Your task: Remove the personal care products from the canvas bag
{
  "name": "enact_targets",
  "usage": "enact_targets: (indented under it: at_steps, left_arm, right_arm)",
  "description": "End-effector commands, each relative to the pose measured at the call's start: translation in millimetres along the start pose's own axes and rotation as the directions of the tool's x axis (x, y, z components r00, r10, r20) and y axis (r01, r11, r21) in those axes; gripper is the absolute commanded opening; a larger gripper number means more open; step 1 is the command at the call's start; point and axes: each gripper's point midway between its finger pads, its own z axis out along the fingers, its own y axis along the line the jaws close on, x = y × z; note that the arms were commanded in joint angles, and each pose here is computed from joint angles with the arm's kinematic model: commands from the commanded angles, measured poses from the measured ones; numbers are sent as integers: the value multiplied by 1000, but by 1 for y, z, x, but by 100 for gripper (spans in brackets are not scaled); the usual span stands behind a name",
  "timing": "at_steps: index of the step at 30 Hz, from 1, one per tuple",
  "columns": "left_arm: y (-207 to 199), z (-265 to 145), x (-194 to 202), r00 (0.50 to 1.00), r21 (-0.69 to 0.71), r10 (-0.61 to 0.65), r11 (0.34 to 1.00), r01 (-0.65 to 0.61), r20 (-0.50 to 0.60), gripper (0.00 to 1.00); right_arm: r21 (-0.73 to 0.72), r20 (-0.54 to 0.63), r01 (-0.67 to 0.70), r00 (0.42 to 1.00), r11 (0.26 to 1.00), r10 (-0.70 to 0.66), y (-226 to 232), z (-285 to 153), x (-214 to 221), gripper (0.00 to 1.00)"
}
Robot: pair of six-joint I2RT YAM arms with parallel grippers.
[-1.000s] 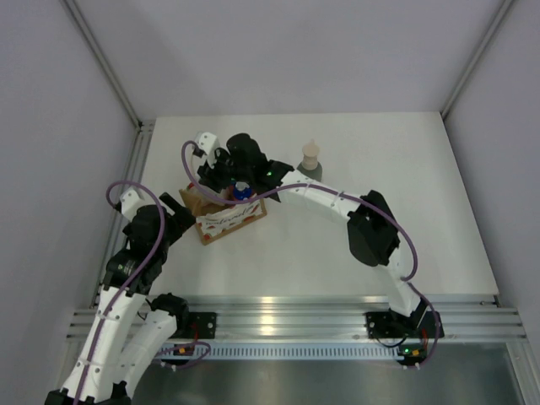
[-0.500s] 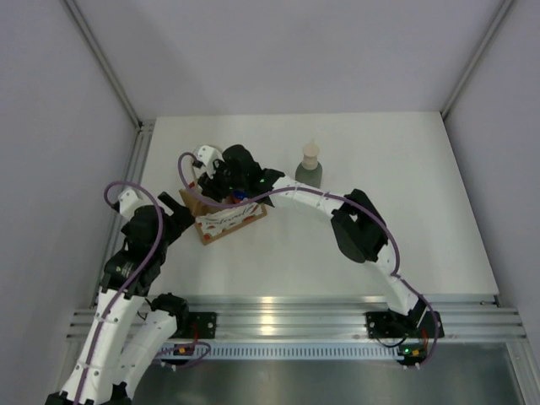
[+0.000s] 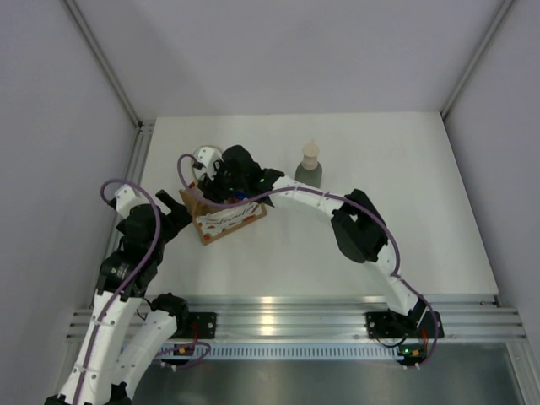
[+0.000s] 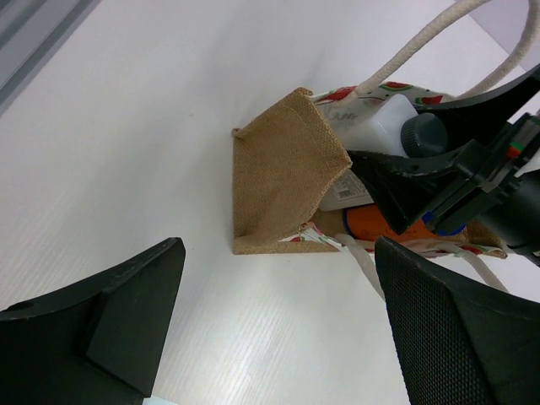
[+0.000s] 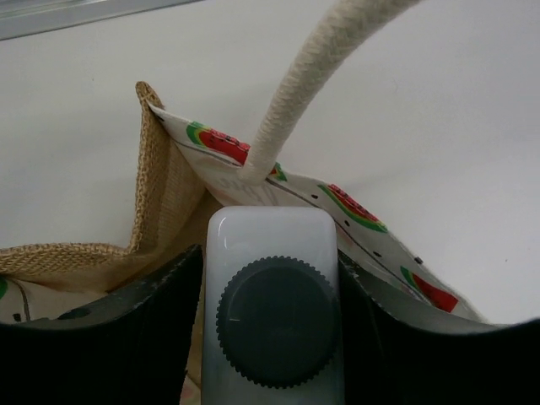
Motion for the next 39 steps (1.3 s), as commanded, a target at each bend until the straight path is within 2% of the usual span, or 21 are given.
enact_targets:
  at_steps: [1, 5, 7, 8, 12, 15, 16, 18, 22, 24, 25, 30, 33, 39]
  left_arm:
    - [-10, -8, -12, 1000, 41, 26, 999, -26, 6, 98]
    - [-10, -9, -12, 999, 38, 40, 998, -40, 1, 98]
    - [-10, -9, -12, 999, 37, 43, 998, -43, 4, 98]
    - [-10, -9, -12, 999, 37, 43, 998, -43, 4, 98]
    - [-8, -6, -11, 998, 26, 55, 998, -55, 0, 98]
    - [-9, -5, -14, 998, 17, 67, 998, -67, 2, 98]
    - [-9, -6, -15, 998, 18, 67, 998, -67, 6, 98]
    - [-9, -7, -16, 998, 21, 69, 997, -69, 12, 98]
    - [-8, -11, -23, 996, 19, 80, 997, -81, 36, 98]
    - [-8, -13, -29, 994, 17, 92, 995, -93, 55, 98]
    - [-7, -14, -32, 993, 8, 100, 995, -101, 65, 98]
    - [1, -14, -38, 987, -29, 132, 991, -129, 92, 98]
    - [3, -11, -30, 989, -32, 126, 992, -123, 77, 98]
    - [0, -8, -24, 989, -12, 141, 990, -140, 49, 98]
  right_arm:
    - [15, -19, 9, 1000, 1000, -9, -8, -5, -9, 61]
    - [7, -23, 4, 1000, 1000, -4, -6, -3, -6, 69]
    - [6, -32, 5, 999, 1000, -5, -5, -1, -1, 69]
    - [3, -31, 10, 999, 1000, -10, -4, 1, -1, 64]
    - [-5, -37, 15, 999, 1000, -16, -5, 7, -1, 58]
    - [-7, -56, 31, 998, 999, -32, -2, 10, 5, 49]
    - [-10, -61, 38, 997, 999, -39, -1, 11, 8, 42]
    - [-15, -66, 40, 997, 999, -41, 1, 14, 12, 39]
    - [-44, -70, 48, 996, 998, -51, 10, 15, 13, 26]
    - [-42, -60, 52, 997, 998, -55, 14, 12, 6, 11]
    - [-43, -57, 52, 997, 998, -55, 15, 10, 4, 0]
    - [-46, 24, 25, 999, 999, -24, 17, -4, -30, 0]
    - [41, 101, -23, 995, 999, 19, 2, -7, -52, 0]
    - [110, 150, 5, 988, 994, -21, -13, -13, -77, 0]
